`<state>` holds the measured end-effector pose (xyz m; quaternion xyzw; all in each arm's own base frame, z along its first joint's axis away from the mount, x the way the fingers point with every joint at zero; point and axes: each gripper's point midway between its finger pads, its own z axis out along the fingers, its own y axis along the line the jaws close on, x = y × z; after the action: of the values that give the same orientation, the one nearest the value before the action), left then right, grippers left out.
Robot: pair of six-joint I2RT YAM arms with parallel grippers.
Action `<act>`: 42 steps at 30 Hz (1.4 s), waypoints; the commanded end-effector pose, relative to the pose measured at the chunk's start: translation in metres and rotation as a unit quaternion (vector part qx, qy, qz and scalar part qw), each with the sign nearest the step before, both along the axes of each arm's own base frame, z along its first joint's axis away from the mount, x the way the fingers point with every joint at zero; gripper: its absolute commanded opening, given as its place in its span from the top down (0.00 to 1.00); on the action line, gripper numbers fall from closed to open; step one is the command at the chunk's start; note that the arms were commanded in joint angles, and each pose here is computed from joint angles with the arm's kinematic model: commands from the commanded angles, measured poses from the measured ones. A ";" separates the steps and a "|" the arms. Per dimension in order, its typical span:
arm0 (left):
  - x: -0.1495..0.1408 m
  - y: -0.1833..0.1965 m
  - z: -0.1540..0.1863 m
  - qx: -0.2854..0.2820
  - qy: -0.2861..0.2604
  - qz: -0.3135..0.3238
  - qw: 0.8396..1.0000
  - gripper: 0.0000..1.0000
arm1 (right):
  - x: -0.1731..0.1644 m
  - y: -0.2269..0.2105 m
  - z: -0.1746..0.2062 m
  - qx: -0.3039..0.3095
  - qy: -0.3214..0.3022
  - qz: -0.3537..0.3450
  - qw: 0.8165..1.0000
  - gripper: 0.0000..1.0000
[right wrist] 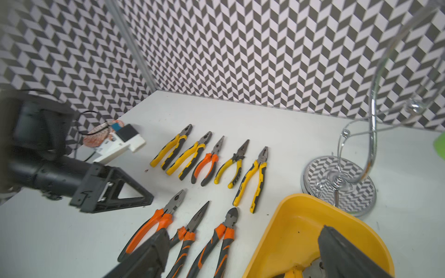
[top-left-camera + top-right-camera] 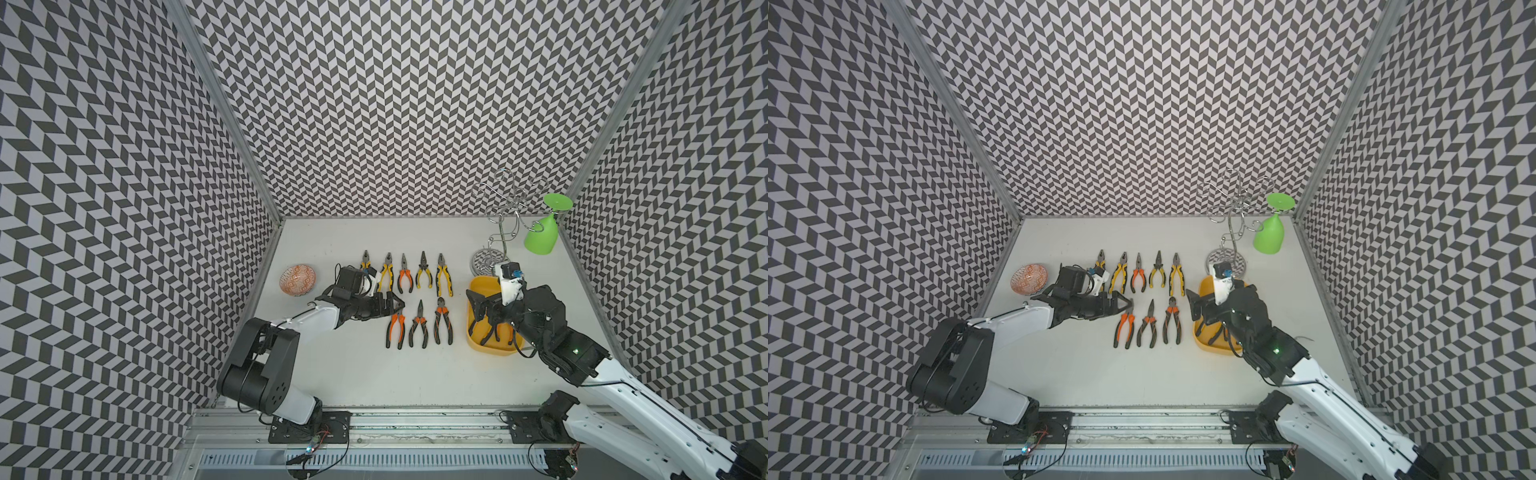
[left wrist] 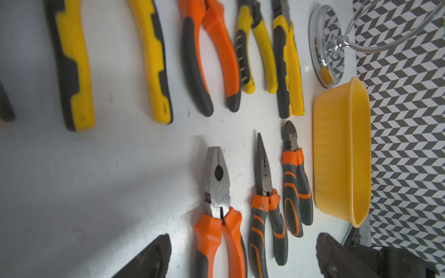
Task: Take the pliers out of the storage box
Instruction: Place the pliers at the center of the board, then pick up the pliers from the storage box.
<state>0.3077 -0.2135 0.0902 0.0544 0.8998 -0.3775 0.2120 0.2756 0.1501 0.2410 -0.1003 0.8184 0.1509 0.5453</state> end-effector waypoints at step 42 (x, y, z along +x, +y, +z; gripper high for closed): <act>-0.075 -0.086 0.161 -0.025 -0.500 -0.252 0.828 0.02 | -0.024 -0.042 -0.199 0.015 0.425 -0.136 0.895 0.74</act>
<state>0.2360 -0.2951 0.2460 0.4469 0.6318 -0.3552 0.5243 0.2479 0.1022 0.0450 0.0971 0.9768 0.1010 0.1622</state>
